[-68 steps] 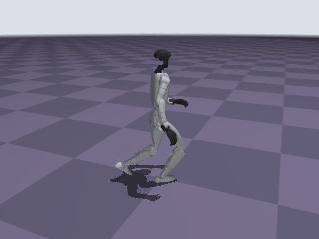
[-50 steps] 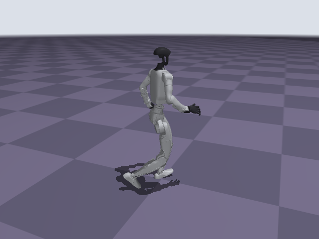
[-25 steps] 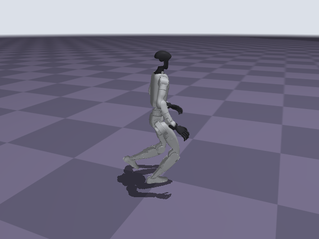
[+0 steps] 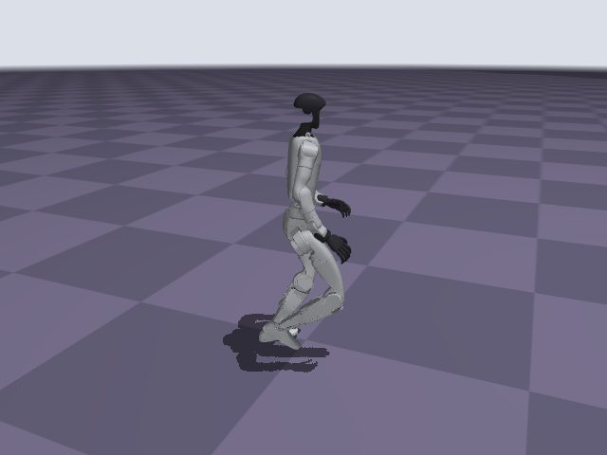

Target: Run

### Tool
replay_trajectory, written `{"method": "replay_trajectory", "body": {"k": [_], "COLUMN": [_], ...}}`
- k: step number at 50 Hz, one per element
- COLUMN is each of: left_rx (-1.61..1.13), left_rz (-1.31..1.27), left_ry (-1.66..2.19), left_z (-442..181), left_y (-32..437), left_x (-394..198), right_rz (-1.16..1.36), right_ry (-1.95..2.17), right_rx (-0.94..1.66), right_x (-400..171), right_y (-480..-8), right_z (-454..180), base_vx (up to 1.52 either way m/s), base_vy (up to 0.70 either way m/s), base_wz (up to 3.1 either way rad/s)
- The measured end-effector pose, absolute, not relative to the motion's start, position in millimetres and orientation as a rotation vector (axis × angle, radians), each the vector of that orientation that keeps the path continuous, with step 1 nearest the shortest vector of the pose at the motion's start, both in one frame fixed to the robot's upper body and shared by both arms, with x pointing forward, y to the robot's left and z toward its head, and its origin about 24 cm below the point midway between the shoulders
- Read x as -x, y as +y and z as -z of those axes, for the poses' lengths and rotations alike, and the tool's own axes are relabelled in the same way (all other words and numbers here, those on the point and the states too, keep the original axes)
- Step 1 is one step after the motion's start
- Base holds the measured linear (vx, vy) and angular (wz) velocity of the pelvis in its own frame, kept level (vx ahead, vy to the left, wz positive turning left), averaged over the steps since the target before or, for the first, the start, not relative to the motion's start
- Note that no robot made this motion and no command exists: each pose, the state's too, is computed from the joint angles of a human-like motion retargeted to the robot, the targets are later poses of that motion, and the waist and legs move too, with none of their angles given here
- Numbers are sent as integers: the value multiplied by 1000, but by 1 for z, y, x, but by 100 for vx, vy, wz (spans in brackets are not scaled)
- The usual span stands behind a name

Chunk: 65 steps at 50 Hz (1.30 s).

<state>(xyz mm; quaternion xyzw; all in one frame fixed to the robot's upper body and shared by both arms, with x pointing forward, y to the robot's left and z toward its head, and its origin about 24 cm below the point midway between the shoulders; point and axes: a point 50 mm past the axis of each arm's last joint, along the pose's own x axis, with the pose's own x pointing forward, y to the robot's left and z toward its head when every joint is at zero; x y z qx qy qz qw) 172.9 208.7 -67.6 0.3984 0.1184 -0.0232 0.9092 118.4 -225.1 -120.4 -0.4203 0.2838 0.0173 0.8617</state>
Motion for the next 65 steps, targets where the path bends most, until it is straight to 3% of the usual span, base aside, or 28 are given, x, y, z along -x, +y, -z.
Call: {"method": "replay_trajectory", "body": {"k": [8, 13, 17, 21, 25, 28, 31, 35, 41, 47, 52, 57, 61, 65], "left_rx": [-784, -751, -771, -849, -862, -804, -768, -781, -791, -715, -789, -804, -739, -726], "left_rz": [155, 248, 247, 199, 193, 200, 179, 124, 77, 176, 317, 362, 297, 206], "left_ry": [73, 95, 113, 225, 501, 669, 681, 491, -10, -193, 166, 564, 695, 620], "left_z": [43, 49, 50, 63, 96, 108, 106, 91, 17, -11, 58, 112, 114, 103], "left_y": [177, 173, 180, 204, 230, 245, 245, 233, 198, 162, 165, 204, 233, 239], "left_x": [-212, -196, -186, -171, -123, -79, -68, -108, -226, -245, -203, -126, -82, -93], "right_rz": [-3, 111, 223, 275, 268, 177, 58, -35, -71, 73, 177, 163, 39, -58], "right_ry": [1082, 1091, 876, 518, 89, -65, -30, 229, 726, 903, 573, 102, -86, -119], "right_rx": [903, 841, 850, 908, 794, 644, 579, 643, 832, 841, 865, 729, 562, 517], "right_x": [-5, 14, -33, -130, -226, -236, -219, -170, -76, -27, -112, -211, -225, -213], "right_y": [-273, -282, -289, -289, -245, -209, -191, -195, -246, -280, -280, -232, -195, -178], "right_z": [144, 135, 121, 87, 25, 1, 13, 64, 125, 125, 96, 31, -3, -4], "base_vx": [3, -2, -7, -8, -2, 8, 1, -1, 1, -3, -6, 1, 4, -3], "base_vy": [-3, -8, -6, -3, 1, 10, 5, 3, 2, -8, -6, 3, 8, 4], "base_wz": [-7, -1, -12, -18, -8, -28, 5, -19, -11, -8, -31, -38, -5, 8]}}
